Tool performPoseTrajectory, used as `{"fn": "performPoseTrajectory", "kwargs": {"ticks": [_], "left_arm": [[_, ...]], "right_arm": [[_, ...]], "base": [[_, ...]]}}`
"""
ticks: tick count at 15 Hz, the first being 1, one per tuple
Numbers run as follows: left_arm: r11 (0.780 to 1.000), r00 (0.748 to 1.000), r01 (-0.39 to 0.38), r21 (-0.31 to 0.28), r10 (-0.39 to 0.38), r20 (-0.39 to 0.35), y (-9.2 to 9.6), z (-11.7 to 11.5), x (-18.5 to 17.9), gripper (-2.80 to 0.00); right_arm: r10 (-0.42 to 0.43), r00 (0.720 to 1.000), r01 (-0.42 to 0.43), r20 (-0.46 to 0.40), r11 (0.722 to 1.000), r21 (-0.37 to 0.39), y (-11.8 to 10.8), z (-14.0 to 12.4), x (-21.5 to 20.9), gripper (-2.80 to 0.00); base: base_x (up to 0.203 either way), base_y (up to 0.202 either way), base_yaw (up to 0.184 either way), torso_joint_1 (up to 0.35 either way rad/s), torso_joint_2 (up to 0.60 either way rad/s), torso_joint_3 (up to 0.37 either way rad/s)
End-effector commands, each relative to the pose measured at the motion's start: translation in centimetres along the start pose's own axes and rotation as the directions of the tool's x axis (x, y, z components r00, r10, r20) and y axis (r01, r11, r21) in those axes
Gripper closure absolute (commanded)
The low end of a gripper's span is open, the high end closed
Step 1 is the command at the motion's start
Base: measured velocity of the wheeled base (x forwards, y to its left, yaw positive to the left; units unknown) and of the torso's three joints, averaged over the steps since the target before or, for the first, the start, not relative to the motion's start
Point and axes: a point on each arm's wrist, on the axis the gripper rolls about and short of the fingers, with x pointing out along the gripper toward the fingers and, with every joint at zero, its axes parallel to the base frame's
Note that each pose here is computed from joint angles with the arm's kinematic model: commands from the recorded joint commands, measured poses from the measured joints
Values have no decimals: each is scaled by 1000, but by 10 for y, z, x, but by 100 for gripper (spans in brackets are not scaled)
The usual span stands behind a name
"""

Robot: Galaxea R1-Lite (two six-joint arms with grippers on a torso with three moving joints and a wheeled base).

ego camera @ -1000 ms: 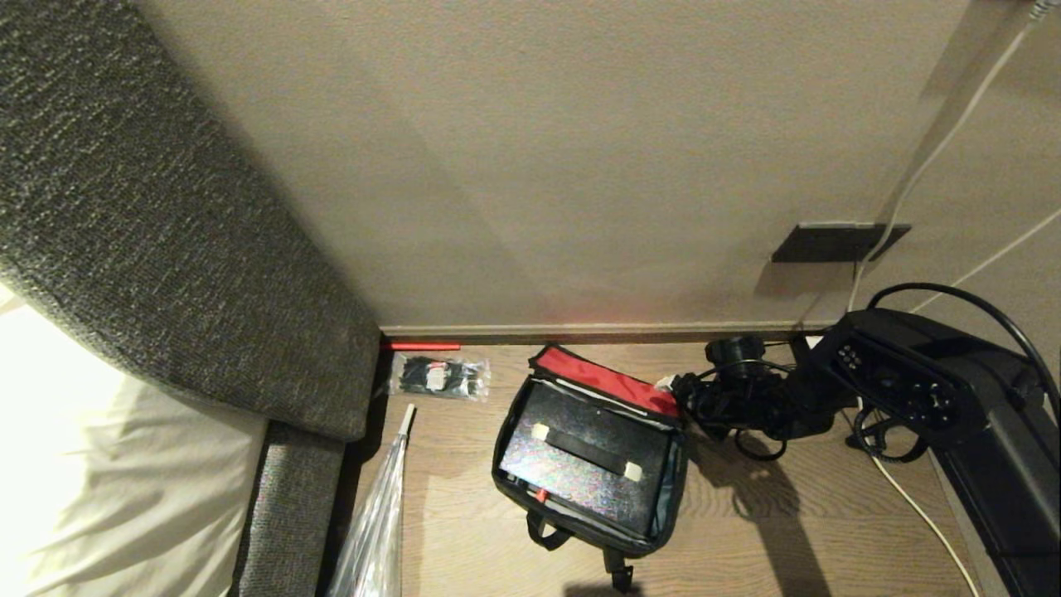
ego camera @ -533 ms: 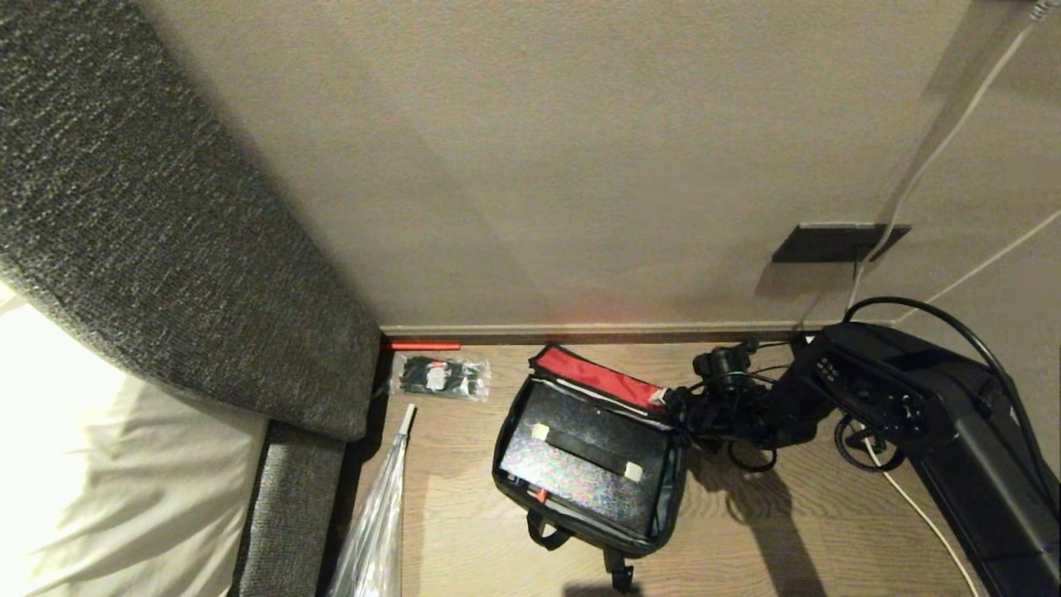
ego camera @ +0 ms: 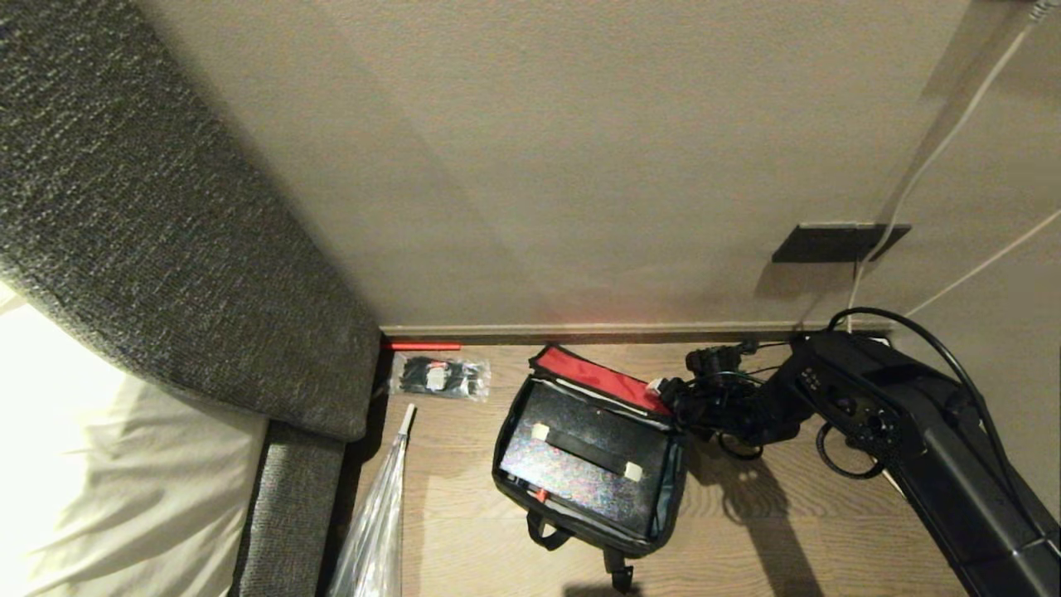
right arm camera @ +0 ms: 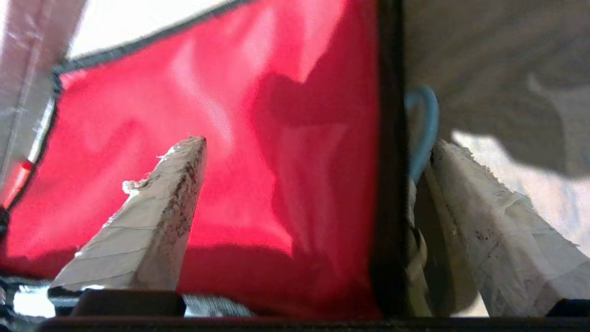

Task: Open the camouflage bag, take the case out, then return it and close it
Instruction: Close the top of the storage box

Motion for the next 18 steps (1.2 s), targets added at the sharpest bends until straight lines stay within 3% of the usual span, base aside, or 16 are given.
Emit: {"fn": "performPoseTrajectory", "kwargs": {"ticks": [1, 3, 4, 6, 8, 14, 18], "left_arm": [[1000, 1000, -1, -1, 1, 0, 0, -1, 0, 0], [1000, 1000, -1, -1, 1, 0, 0, -1, 0, 0], [1000, 1000, -1, -1, 1, 0, 0, -1, 0, 0], [1000, 1000, -1, -1, 1, 0, 0, -1, 0, 0], [1000, 1000, -1, -1, 1, 0, 0, -1, 0, 0], [1000, 1000, -1, -1, 1, 0, 0, -1, 0, 0], [1000, 1000, -1, -1, 1, 0, 0, -1, 0, 0]], "right_arm": [[-3, 1000, 3, 3, 1000, -4, -7, -3, 10, -280], [1, 1000, -1, 9, 1000, -14, -7, -3, 13, -280], [2, 1000, -2, 12, 1000, -24, -9, -3, 14, 0], [-1, 1000, 2, 14, 998, -60, -13, -4, 16, 0], [-4, 1000, 6, 17, 988, -152, -13, -5, 16, 0], [32, 997, -17, 77, 983, -181, 6, 11, -5, 0], [33, 999, -25, 22, 959, -282, 2, 6, -33, 0]], "base": [[0, 0, 0, 0, 0, 0], [0, 0, 0, 0, 0, 0], [0, 0, 0, 0, 0, 0], [0, 0, 0, 0, 0, 0], [0, 0, 0, 0, 0, 0], [0, 0, 0, 0, 0, 0], [0, 0, 0, 0, 0, 0]]}}
